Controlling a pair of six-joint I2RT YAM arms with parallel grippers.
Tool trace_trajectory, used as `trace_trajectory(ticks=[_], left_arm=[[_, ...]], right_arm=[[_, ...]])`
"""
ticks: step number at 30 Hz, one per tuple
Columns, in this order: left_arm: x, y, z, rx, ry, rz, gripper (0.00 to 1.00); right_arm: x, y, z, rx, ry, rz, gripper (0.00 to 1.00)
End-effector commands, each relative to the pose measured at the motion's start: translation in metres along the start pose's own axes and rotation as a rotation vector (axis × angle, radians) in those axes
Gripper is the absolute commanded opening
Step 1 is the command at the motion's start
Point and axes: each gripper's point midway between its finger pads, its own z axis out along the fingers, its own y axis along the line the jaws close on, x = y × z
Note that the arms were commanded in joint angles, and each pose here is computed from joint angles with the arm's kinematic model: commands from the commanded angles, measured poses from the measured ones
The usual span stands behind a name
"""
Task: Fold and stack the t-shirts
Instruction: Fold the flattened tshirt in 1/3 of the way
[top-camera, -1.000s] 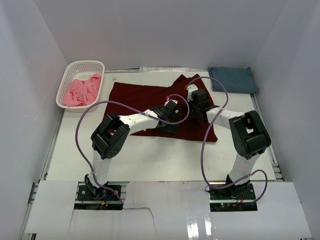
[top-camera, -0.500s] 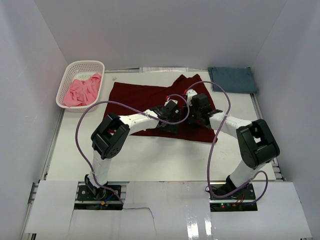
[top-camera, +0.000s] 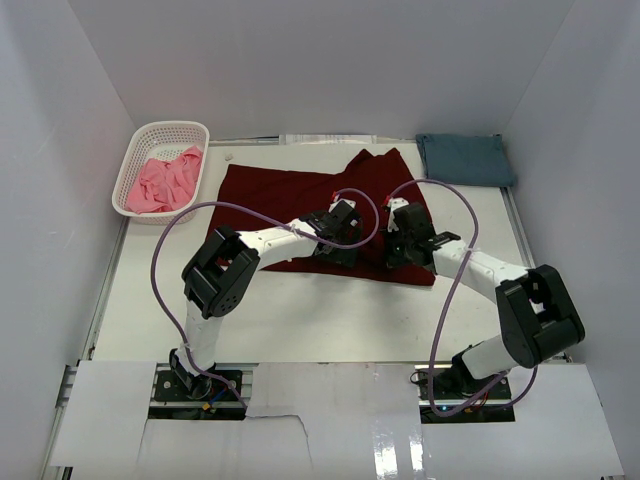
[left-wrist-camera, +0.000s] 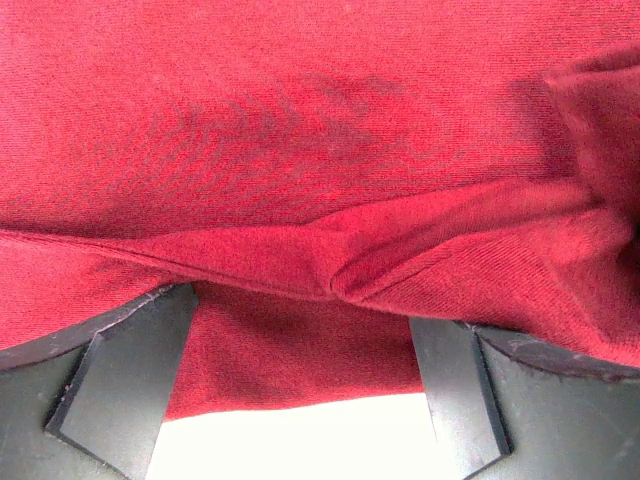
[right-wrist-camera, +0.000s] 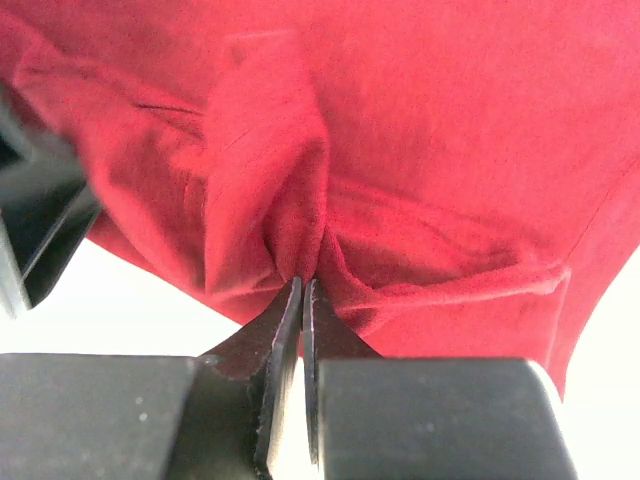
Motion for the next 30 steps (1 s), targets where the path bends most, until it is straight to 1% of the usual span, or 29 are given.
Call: trace_trajectory(ticks=[1, 2, 3, 4, 6, 8, 10, 12, 14, 16, 19, 20, 21, 23, 27, 30], left_arm=[[0.114, 0.002, 0.019, 0.017, 0.376, 0.022, 0.98], [0.115, 0.002, 0.019, 0.016, 0.379, 0.024, 0.98], [0.115, 0.002, 0.019, 0.015, 0.379, 0.024, 0.98], [0.115, 0.002, 0.020, 0.015, 0.379, 0.023, 0.98], [0.116, 0.002, 0.021, 0.014, 0.381, 0.025, 0.98], [0.118, 0.003, 0.021, 0.011, 0.387, 0.023, 0.98], [0.119, 0.002, 0.021, 0.013, 0.390, 0.024, 0.98], [0.121, 0.004, 0.021, 0.008, 0.391, 0.022, 0.98], [0.120, 0.005, 0.020, 0.006, 0.388, 0.022, 0.98], [0.121, 0.004, 0.020, 0.008, 0.389, 0.024, 0.98], [0.122, 0.005, 0.020, 0.007, 0.392, 0.021, 0.98], [0.122, 0.004, 0.020, 0.009, 0.389, 0.020, 0.98], [0.122, 0.005, 0.020, 0.008, 0.391, 0.019, 0.98], [0.123, 0.006, 0.019, 0.006, 0.390, 0.019, 0.98], [0.124, 0.007, 0.019, 0.005, 0.393, 0.020, 0.98], [0.125, 0.008, 0.019, 0.001, 0.394, 0.021, 0.98]], right_arm=[[0.011, 0.005, -0.016, -0.004, 0.008, 0.060, 0.08], [0.014, 0.007, -0.017, -0.018, 0.012, 0.066, 0.08], [0.016, 0.010, -0.019, -0.028, 0.021, 0.073, 0.14], [0.020, 0.019, -0.019, -0.083, 0.046, 0.077, 0.22], [0.026, 0.025, -0.021, -0.111, 0.085, 0.083, 0.41], [0.023, 0.032, -0.024, -0.150, 0.085, 0.090, 0.46], [0.004, 0.034, -0.031, -0.153, 0.022, 0.093, 0.49], [-0.014, 0.034, -0.037, -0.145, -0.025, 0.089, 0.56], [-0.037, 0.034, -0.043, -0.141, -0.077, 0.082, 0.59], [-0.057, 0.034, -0.044, -0.137, -0.113, 0.074, 0.59], [-0.068, 0.033, -0.032, -0.130, -0.100, 0.064, 0.58], [-0.078, 0.035, -0.032, -0.137, -0.116, 0.054, 0.57], [-0.077, 0.035, -0.023, -0.137, -0.095, 0.054, 0.57], [-0.084, 0.035, -0.017, -0.137, -0.097, 0.049, 0.56], [-0.076, 0.036, 0.004, -0.145, -0.033, 0.051, 0.56], [-0.068, 0.035, 0.007, -0.143, 0.004, 0.054, 0.54]])
